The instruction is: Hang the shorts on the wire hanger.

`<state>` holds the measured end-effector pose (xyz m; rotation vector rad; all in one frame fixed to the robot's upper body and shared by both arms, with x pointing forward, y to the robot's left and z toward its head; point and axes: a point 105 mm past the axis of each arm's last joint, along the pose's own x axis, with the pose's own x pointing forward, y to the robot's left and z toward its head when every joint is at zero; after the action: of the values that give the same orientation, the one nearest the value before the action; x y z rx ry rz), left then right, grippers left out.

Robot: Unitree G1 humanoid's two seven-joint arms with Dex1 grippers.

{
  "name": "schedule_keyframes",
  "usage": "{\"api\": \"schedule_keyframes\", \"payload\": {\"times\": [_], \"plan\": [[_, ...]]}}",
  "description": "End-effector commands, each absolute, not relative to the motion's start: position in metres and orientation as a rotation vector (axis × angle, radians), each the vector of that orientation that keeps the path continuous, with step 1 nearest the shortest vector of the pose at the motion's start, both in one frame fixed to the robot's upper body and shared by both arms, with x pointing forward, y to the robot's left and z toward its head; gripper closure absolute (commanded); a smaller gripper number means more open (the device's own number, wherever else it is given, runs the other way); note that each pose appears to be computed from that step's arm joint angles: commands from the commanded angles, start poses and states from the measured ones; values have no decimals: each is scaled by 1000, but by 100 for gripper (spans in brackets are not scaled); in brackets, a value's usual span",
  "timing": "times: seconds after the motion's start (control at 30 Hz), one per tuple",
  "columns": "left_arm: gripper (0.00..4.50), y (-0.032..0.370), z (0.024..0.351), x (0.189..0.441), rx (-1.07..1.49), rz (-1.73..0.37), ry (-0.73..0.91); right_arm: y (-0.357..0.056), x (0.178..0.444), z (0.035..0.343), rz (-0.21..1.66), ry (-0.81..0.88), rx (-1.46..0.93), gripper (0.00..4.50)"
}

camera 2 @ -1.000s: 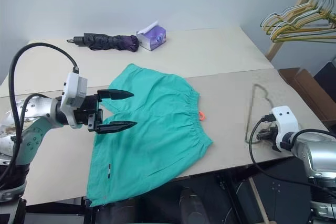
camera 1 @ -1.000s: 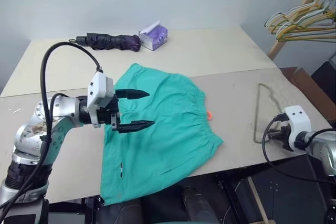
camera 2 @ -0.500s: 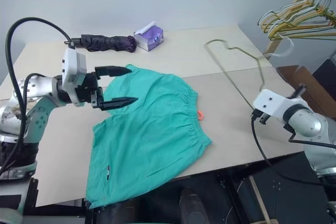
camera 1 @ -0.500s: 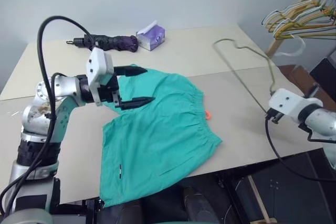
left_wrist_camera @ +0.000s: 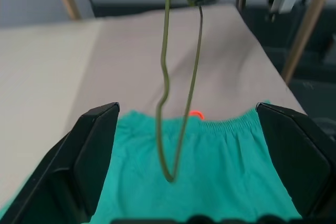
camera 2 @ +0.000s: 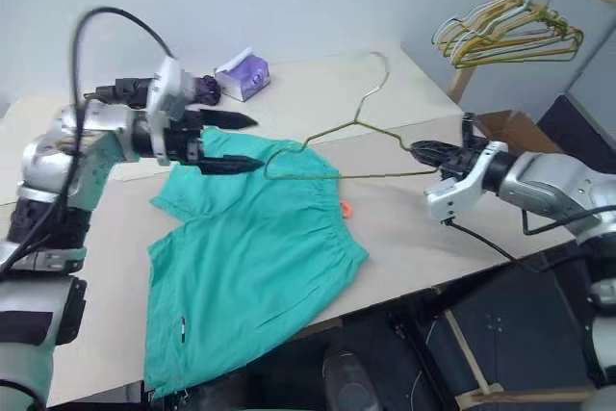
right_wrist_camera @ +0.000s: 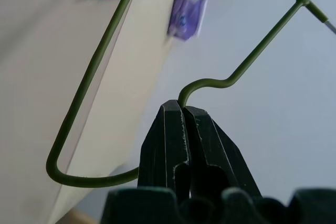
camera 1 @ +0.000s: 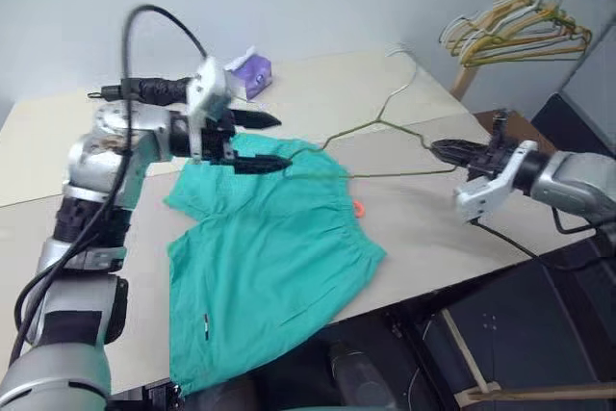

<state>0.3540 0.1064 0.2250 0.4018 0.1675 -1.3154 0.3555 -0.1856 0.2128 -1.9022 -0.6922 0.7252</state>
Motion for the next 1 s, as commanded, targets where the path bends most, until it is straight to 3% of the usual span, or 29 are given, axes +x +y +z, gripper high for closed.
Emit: {"api": "schedule_keyframes", "payload": {"times": [0.03, 0.27, 0.37, 0.77, 0.87, 1.0], "plan": [[0, 103, 225, 360, 465, -1318, 216, -180, 356, 232, 691, -778, -1912, 447], [0, 99, 195, 353, 596, -1393, 329, -173, 359, 239, 687, -805, -1921, 447], [58, 100, 187, 356, 621, -1359, 349, -173, 358, 240, 682, -808, -1921, 450], [447, 101, 187, 358, 600, -1320, 335, -170, 357, 243, 674, -824, -1900, 450], [447, 102, 188, 357, 577, -1309, 329, -168, 356, 244, 681, -824, -1892, 450], [450, 108, 193, 352, 553, -1318, 308, -164, 353, 242, 715, -834, -1853, 343]]}}
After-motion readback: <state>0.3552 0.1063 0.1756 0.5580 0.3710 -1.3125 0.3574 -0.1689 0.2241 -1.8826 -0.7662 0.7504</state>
